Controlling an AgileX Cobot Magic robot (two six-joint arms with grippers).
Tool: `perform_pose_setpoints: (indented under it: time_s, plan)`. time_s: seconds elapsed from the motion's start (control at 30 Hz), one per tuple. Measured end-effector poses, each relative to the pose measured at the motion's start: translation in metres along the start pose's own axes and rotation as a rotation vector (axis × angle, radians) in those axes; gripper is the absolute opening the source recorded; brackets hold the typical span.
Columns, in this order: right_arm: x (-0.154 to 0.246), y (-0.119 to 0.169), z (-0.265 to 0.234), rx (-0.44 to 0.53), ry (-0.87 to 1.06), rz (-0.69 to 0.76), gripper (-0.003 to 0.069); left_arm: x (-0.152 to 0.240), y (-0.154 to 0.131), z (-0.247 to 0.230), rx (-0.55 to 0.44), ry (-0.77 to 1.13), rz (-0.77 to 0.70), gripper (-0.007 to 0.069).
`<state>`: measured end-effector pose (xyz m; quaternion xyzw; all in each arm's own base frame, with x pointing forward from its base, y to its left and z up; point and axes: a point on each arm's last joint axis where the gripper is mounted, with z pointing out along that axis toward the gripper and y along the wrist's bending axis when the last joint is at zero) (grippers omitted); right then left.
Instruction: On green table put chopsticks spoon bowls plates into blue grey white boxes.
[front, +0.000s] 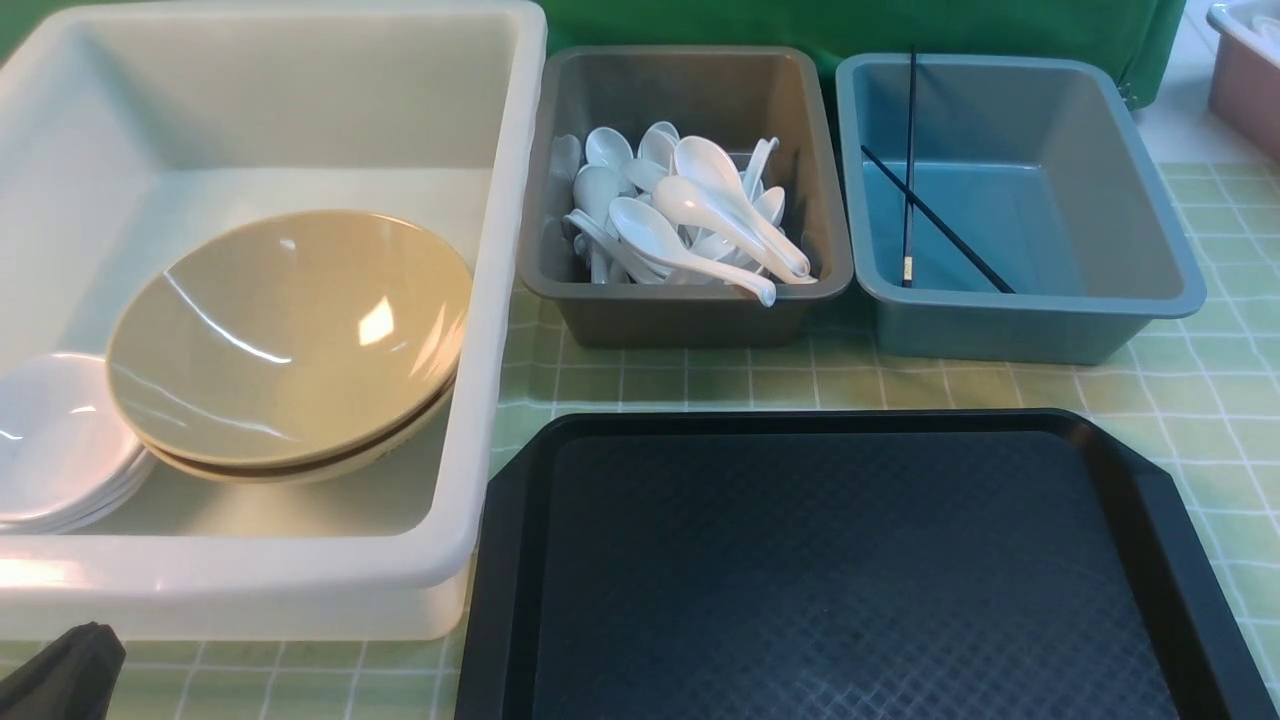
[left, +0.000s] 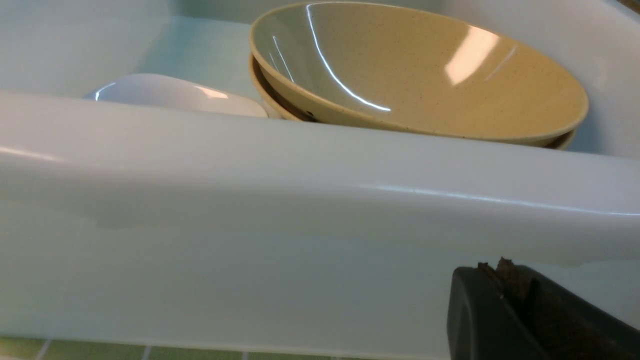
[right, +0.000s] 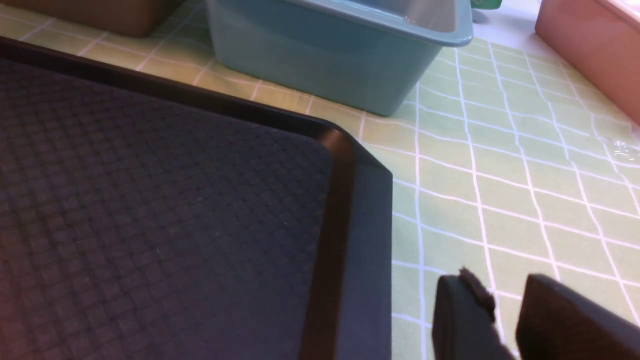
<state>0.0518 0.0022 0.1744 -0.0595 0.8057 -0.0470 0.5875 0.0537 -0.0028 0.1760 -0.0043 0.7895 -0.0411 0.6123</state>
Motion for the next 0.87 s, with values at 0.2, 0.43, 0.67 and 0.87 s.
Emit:
perform_pose_setpoints:
  time_s: [0.2,0.43,0.67,0.87]
  plan:
    - [0.0000,0.0000,0.0000,0.000,0.000,0.000,0.0186,0.0000,0.0000,0.0000,0.000,0.000,0.000,-0.0001]
    - [0.0000,0.0000,0.0000,0.000,0.000,0.000,0.0193,0.0000,0.0000,0.0000,0.000,0.000,0.000,-0.0001]
    - [0.0000,0.0000,0.0000,0.000,0.000,0.000,0.0200,0.0000,0.0000,0.0000,0.000,0.000,0.000,-0.0001]
    - [0.0000,0.0000,0.0000,0.000,0.000,0.000,0.0205,0.0000,0.0000,0.0000,0.000,0.000,0.000,-0.0001]
